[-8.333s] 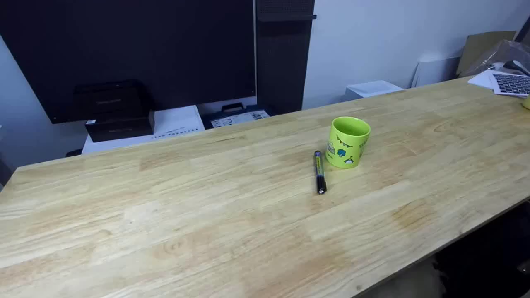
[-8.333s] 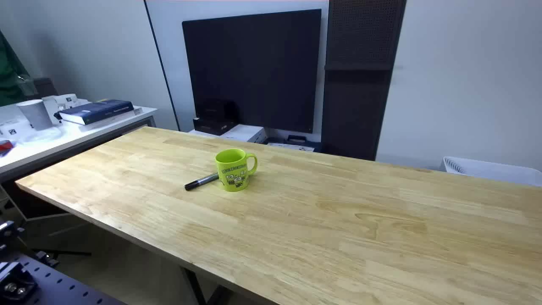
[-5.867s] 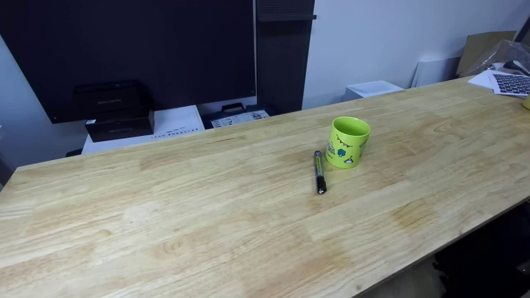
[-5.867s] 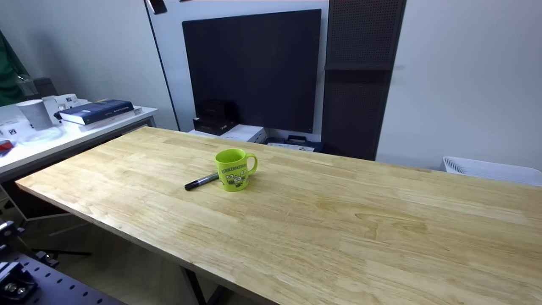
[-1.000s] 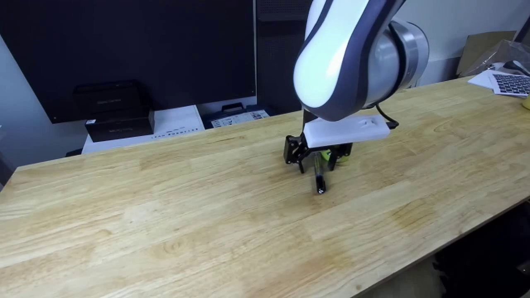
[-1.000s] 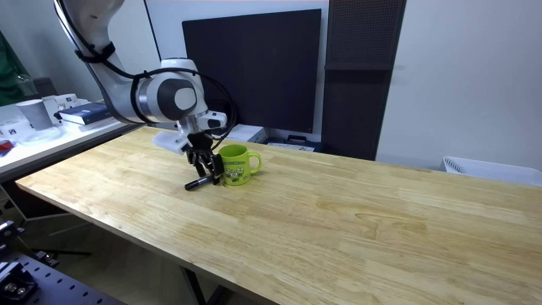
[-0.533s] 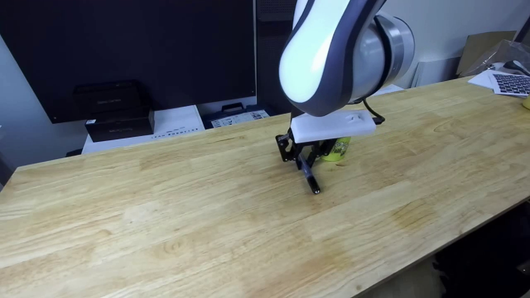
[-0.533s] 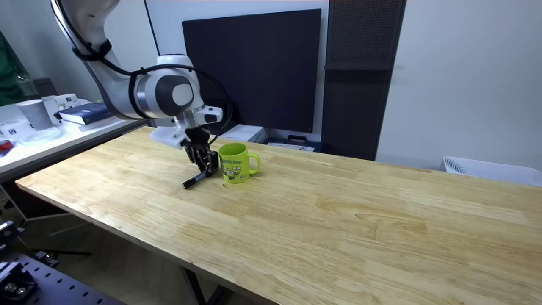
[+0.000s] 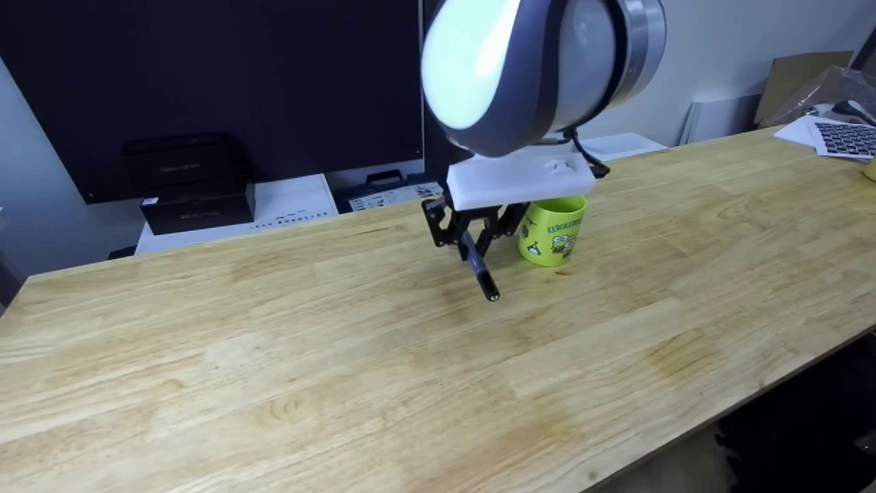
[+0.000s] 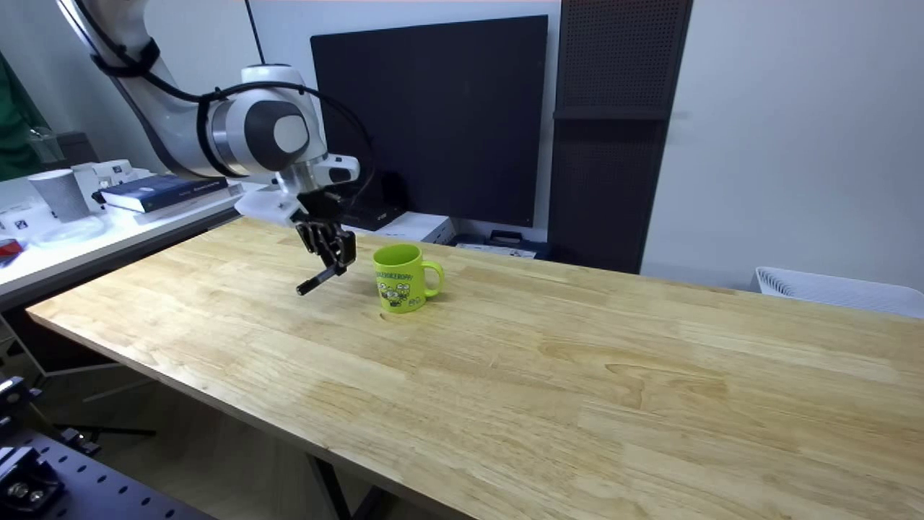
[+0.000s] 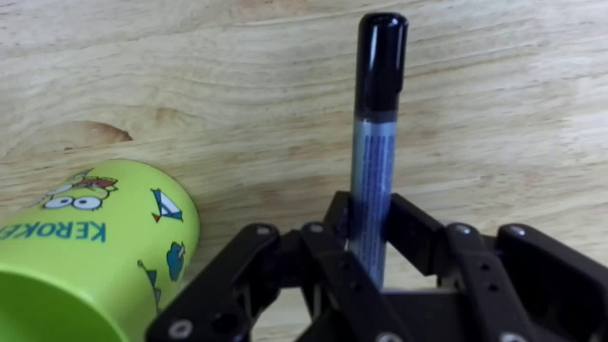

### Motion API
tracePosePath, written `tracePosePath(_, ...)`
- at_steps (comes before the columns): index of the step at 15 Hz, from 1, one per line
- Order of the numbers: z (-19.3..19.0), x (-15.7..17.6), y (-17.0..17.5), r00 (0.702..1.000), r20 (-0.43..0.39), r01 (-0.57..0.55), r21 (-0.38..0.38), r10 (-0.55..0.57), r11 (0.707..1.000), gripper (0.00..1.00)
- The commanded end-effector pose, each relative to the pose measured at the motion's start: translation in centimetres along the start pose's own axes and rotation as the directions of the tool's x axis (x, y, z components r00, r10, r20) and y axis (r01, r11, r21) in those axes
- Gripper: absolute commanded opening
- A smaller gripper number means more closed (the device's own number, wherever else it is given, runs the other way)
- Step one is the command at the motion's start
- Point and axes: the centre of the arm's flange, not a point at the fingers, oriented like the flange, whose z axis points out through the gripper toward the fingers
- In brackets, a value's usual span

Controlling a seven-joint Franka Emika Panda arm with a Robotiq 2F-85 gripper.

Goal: Pick up the black marker and put it inside the yellow mug

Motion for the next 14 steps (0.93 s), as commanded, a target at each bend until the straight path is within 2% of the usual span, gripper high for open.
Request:
tracePosePath(1, -7.4, -0.7, 0.6, 0.999, -0.035, -0.009, -0.012, 0.008, 1.0, 0.06)
tracePosePath(4, -13.4, -1.4, 1.8, 0.998, -0.042, -0.034, 0.048, 0.036, 0.998, 0.06)
tracePosePath(6, -17.0, -2.0, 3.6, 0.997, -0.026, -0.068, 0.128, 0.071, 0.99, 0.06)
tracePosePath(9, -21.4, -3.1, 6.7, 0.991, 0.025, -0.136, 0.293, 0.134, 0.947, 0.06)
tracePosePath(12, -24.1, -3.5, 9.9, 0.974, 0.083, -0.226, 0.42, 0.211, 0.879, 0.06)
tracePosePath(13, -22.7, -2.2, 6.8, 0.984, 0.05, -0.178, 0.36, 0.172, 0.916, 0.26)
tracePosePath(14, -23.8, -2.2, 7.9, 0.981, 0.058, -0.192, 0.391, 0.184, 0.9, 0.26)
